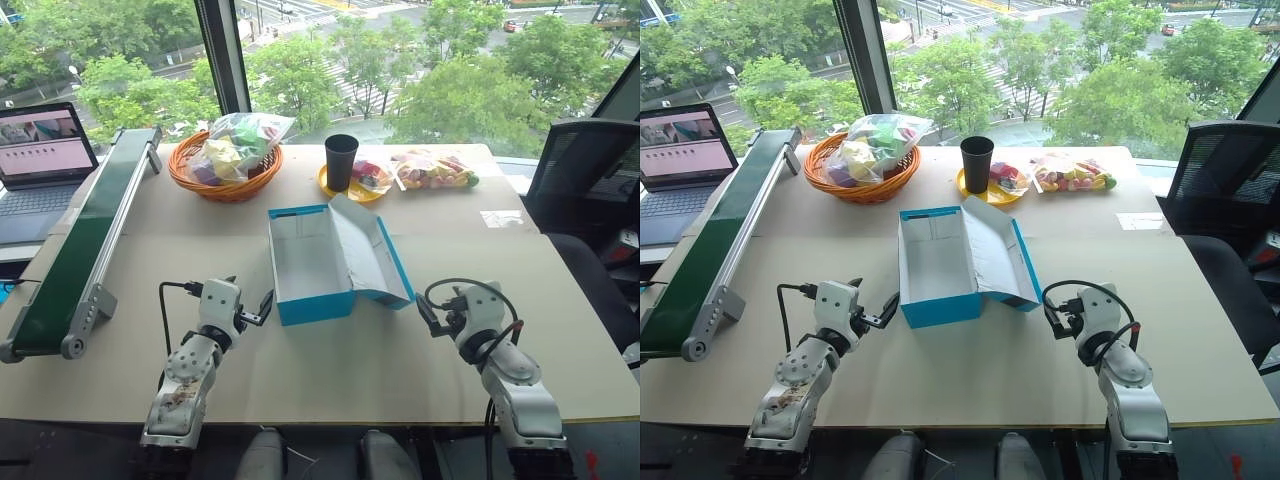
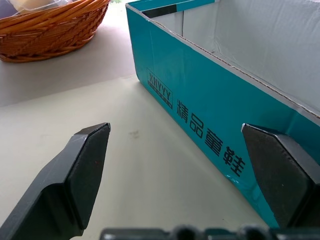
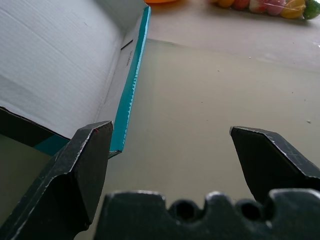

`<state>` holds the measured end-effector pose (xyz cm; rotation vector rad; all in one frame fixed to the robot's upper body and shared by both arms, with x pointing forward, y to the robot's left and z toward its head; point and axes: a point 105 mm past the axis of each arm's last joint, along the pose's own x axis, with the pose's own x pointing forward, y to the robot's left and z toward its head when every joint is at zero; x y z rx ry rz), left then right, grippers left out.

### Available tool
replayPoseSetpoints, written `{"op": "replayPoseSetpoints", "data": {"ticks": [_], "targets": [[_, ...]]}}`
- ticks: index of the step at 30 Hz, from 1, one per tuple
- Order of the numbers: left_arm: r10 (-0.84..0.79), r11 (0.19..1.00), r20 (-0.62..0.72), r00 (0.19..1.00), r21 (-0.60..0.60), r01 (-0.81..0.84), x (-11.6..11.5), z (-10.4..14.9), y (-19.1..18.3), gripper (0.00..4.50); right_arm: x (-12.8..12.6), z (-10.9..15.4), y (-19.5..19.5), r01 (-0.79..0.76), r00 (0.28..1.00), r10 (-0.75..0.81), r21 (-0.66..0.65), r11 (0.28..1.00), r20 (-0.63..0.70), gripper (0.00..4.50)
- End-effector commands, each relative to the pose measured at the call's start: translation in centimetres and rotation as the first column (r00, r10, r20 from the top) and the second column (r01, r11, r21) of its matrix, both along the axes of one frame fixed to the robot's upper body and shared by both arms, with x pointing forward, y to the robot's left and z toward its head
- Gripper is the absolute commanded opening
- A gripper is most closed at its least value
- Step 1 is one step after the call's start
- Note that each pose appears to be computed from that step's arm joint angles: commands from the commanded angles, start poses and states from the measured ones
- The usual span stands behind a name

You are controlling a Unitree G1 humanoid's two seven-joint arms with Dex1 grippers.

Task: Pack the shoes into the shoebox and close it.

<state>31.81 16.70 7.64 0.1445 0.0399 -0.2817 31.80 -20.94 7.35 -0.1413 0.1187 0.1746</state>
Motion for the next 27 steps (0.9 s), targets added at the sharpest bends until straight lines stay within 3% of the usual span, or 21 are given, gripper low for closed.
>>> {"op": "replayPoseSetpoints", "data": {"ticks": [1, 5, 10, 16, 20, 25, 27], "targets": [[-0.011, 1.0, 0.022, 1.0, -0.003, 0.011, 0.1, 0.8, 0.3, 4.5, 0.2, 1.3, -0.4, -0.015, 0.999, 0.014, 0.004, 1.0, 0.041, 4.47], [-0.087, 0.996, 0.057, 0.995, -0.003, 0.087, 0.2, 2.3, -0.2, 4.5, 0.8, 2.3, -0.8, -0.03, 0.999, 0.028, 0.031, 0.999, 0.045, 4.47], [-0.008, 0.999, 0.212, 0.977, -0.049, 0.018, 2.4, 9.5, 4.6, 4.5, 2.9, 8.8, 0.1, -0.154, 0.979, 0.154, -0.008, 0.988, 0.136, 4.47], [0.073, 0.994, 0.265, 0.961, 0.062, -0.093, 3.1, 13.1, 7.6, 4.5, 4.4, 13.7, 4.3, -0.372, 0.908, 0.383, -0.094, 0.924, 0.168, 4.47], [0.242, 0.965, 0.308, 0.92, 0.025, -0.262, 2.2, 14.9, 11.4, 4.5, 3.6, 15.9, 9.3, -0.598, 0.784, 0.599, -0.058, 0.799, 0.165, 4.47], [0.428, 0.898, 0.264, 0.865, -0.012, -0.44, 0.0, 13.8, 16.0, 4.5, 2.2, 15.1, 14.5, -0.781, 0.622, 0.773, 0.028, 0.623, 0.125, 4.47], [0.497, 0.863, 0.231, 0.836, -0.038, -0.503, -1.1, 13.2, 17.7, 4.5, 2.0, 14.4, 16.0, -0.811, 0.584, 0.804, 0.036, 0.584, 0.114, 4.47]]}}
